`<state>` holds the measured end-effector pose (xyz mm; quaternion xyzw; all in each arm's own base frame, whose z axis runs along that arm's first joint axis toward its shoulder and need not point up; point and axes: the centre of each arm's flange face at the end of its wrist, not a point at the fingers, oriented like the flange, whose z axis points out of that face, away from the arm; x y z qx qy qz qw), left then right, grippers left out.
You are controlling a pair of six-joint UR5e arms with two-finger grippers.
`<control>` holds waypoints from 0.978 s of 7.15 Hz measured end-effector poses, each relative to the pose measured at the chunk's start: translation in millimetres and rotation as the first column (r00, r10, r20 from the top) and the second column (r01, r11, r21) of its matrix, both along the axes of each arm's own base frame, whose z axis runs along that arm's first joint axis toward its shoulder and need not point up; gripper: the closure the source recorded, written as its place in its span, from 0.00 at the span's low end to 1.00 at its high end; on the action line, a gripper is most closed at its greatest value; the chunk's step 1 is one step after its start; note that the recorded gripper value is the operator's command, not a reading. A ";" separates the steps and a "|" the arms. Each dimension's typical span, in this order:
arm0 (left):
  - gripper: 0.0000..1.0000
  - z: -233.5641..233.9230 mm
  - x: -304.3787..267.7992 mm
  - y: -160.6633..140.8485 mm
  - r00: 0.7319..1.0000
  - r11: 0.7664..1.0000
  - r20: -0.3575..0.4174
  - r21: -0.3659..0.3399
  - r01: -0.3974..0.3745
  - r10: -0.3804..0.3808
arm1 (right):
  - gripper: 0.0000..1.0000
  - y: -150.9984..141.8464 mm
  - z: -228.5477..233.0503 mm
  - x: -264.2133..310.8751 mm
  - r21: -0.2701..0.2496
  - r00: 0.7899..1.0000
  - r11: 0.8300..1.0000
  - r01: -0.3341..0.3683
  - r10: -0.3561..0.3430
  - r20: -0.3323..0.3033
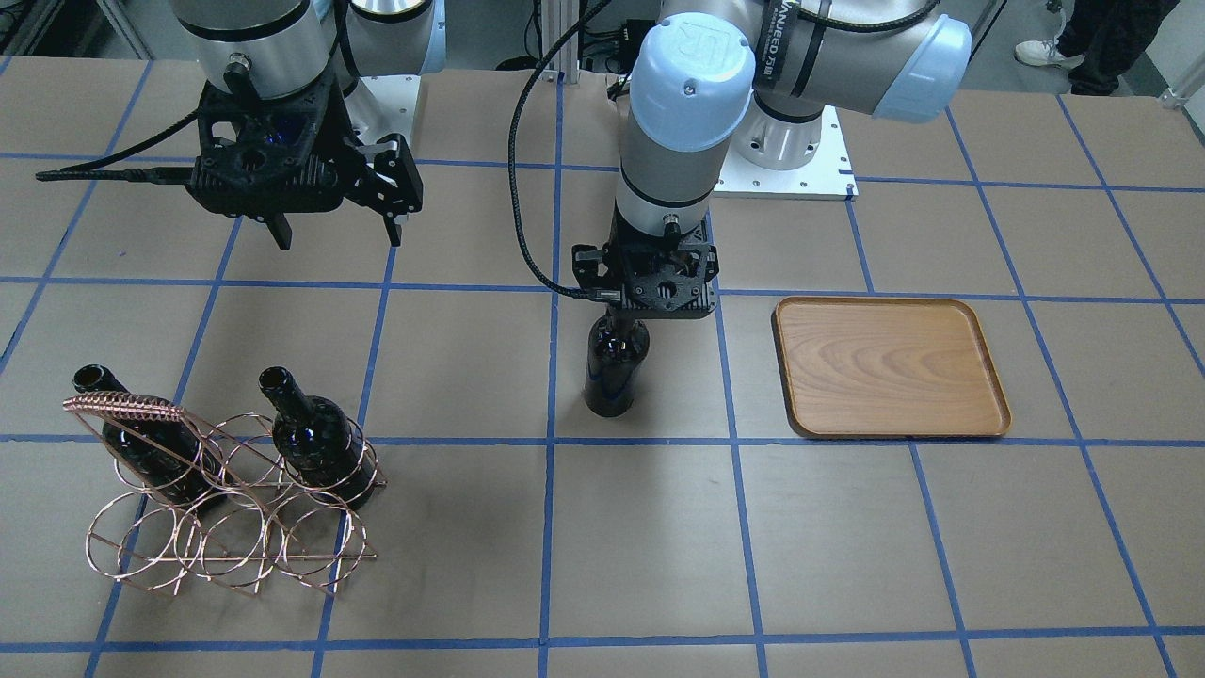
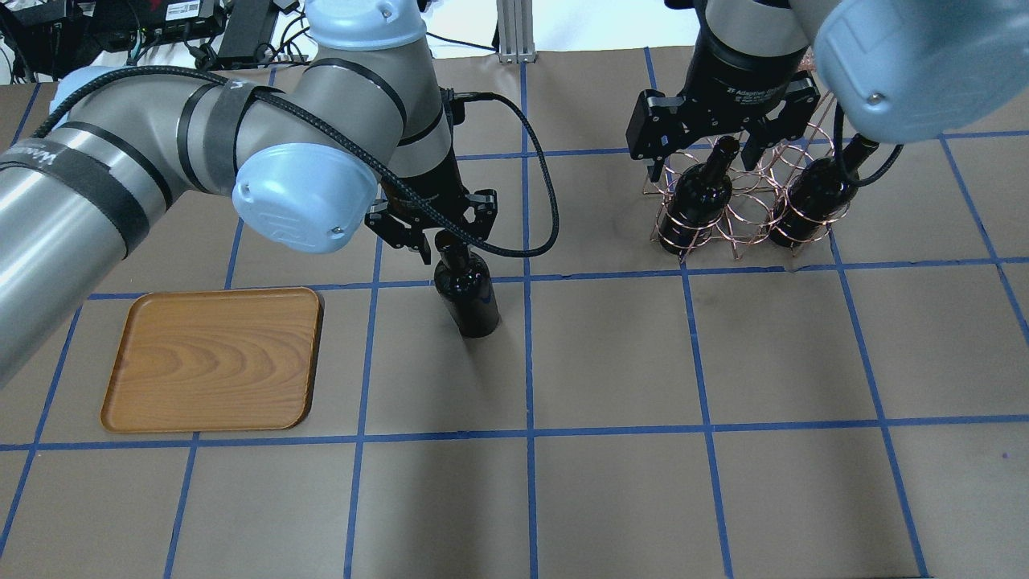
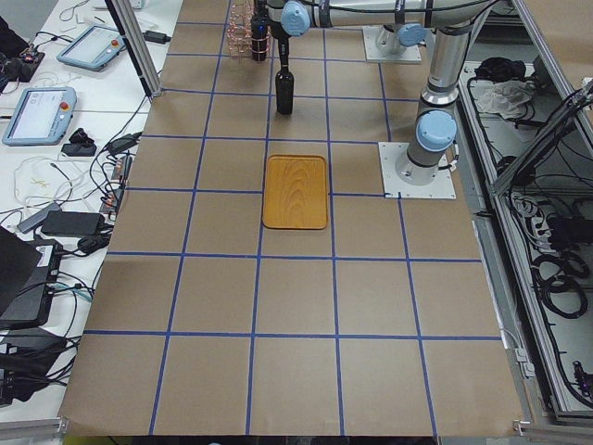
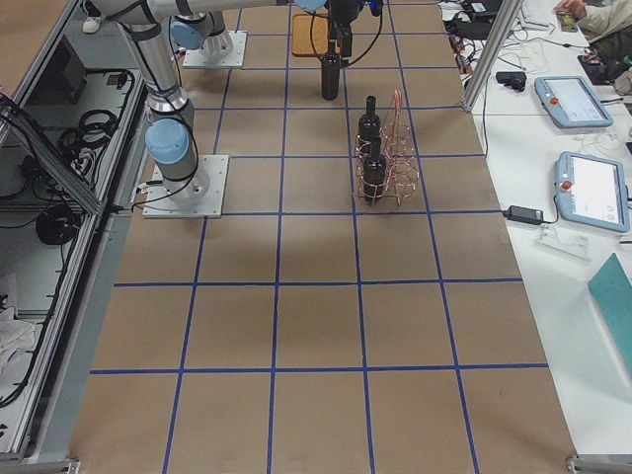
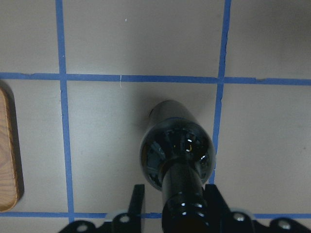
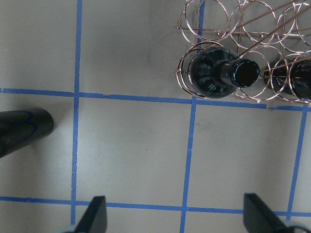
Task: Take wine from basket and place on tray
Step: 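Tip the bottle and carry it with the left gripper over the wooden tray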
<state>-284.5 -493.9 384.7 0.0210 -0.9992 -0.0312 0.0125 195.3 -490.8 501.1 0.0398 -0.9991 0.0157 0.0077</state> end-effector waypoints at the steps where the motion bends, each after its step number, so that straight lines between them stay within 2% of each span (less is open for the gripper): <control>1: 0.87 3.7 1.0 0.4 1.000 1.000 -0.008 -0.004 -0.004 0.004 | 0.00 2.4 -2.3 0.0 0.004 1.000 1.000 -0.003 0.003 -0.001; 3: 0.99 11.0 5.1 1.5 1.000 1.000 -0.013 -0.011 -0.008 0.008 | 0.00 3.4 -3.8 0.0 0.006 1.000 1.000 -0.004 0.004 0.000; 5: 1.00 21.3 27.3 -1.5 1.000 1.000 -0.006 -0.016 -0.004 0.004 | 0.00 3.6 -3.8 0.4 0.005 1.000 1.000 -0.005 0.005 0.002; 7: 1.00 31.7 89.2 0.8 0.998 0.998 0.025 -0.014 0.053 -0.053 | 0.00 2.4 -2.7 0.6 -0.008 1.000 1.000 -0.013 0.013 0.000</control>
